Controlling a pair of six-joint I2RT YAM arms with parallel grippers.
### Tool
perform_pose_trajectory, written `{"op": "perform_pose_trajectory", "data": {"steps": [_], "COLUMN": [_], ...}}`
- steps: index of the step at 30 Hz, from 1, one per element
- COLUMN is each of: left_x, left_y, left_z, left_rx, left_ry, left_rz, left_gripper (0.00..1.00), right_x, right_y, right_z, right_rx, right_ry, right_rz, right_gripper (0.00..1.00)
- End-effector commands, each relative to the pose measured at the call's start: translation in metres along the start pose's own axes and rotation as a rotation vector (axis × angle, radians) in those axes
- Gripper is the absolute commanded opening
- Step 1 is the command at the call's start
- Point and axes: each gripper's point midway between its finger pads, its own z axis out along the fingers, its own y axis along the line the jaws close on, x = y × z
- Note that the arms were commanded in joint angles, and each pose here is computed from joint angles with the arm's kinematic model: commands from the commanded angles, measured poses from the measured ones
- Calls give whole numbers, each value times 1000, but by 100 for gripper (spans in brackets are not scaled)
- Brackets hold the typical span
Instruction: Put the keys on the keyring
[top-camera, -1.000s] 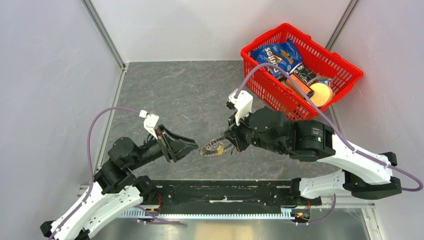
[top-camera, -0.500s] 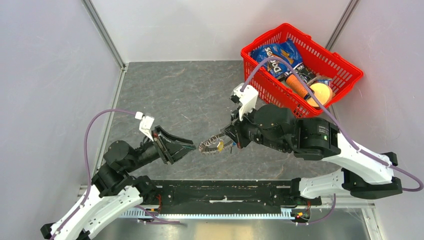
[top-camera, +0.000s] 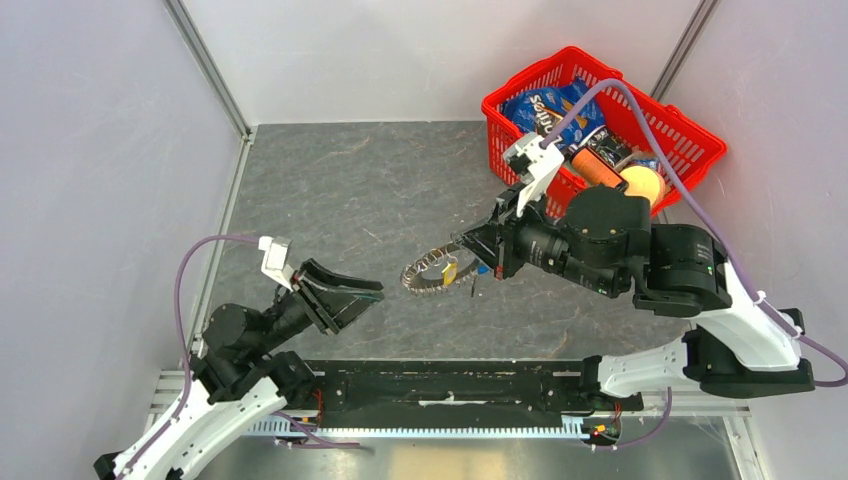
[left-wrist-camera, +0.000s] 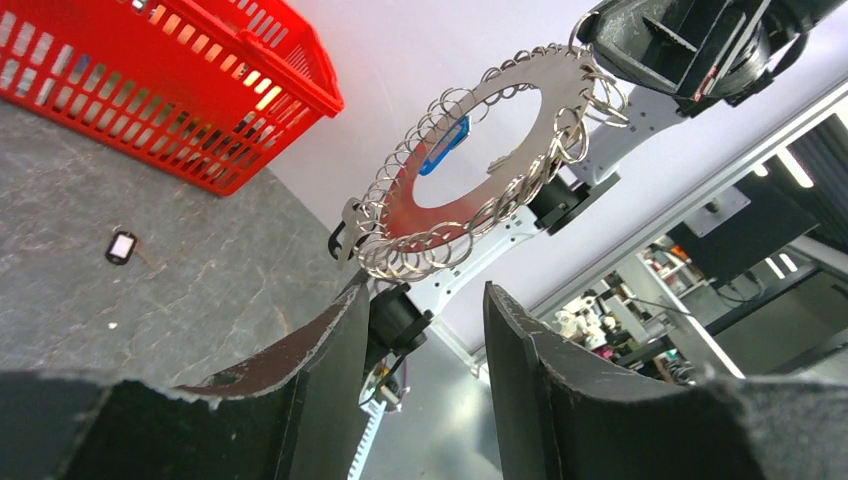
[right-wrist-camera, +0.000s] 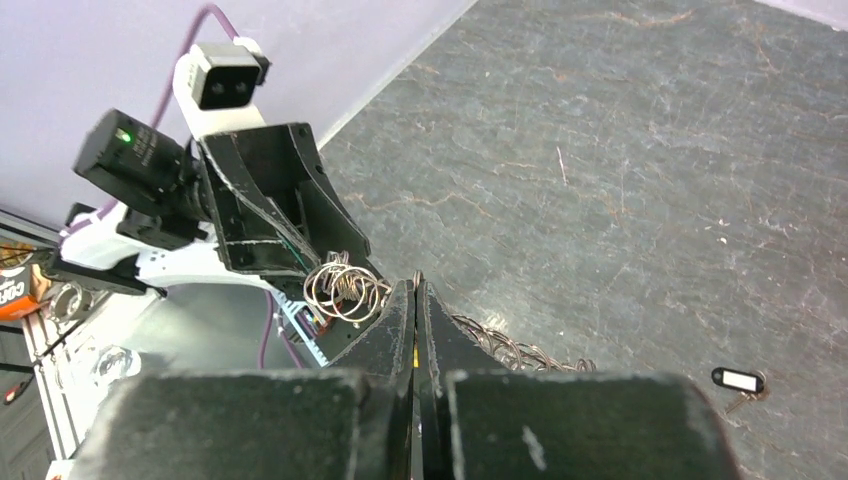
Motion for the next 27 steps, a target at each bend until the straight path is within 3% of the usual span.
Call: {"op": "perform_pose_trajectory", "data": {"steps": [1, 17, 27], "left_x": [-17, -14, -21], "left_y": [-12, -11, -17], "left_z": [1, 16, 18], "left_rx": [84, 238, 260], "left_ry": [-116, -185, -205], "left_rz": [-75, -154, -129], "left_gripper": [51, 52, 52], "right_x": [-31, -80, -85], "right_y": [7, 31, 41], "right_z": [-10, -31, -39], "right_rx": [-24, -130, -194], "right_ry": [-89, -190, -191], "right_rz": [47, 93, 82], "right_gripper": [0, 0, 0]}}
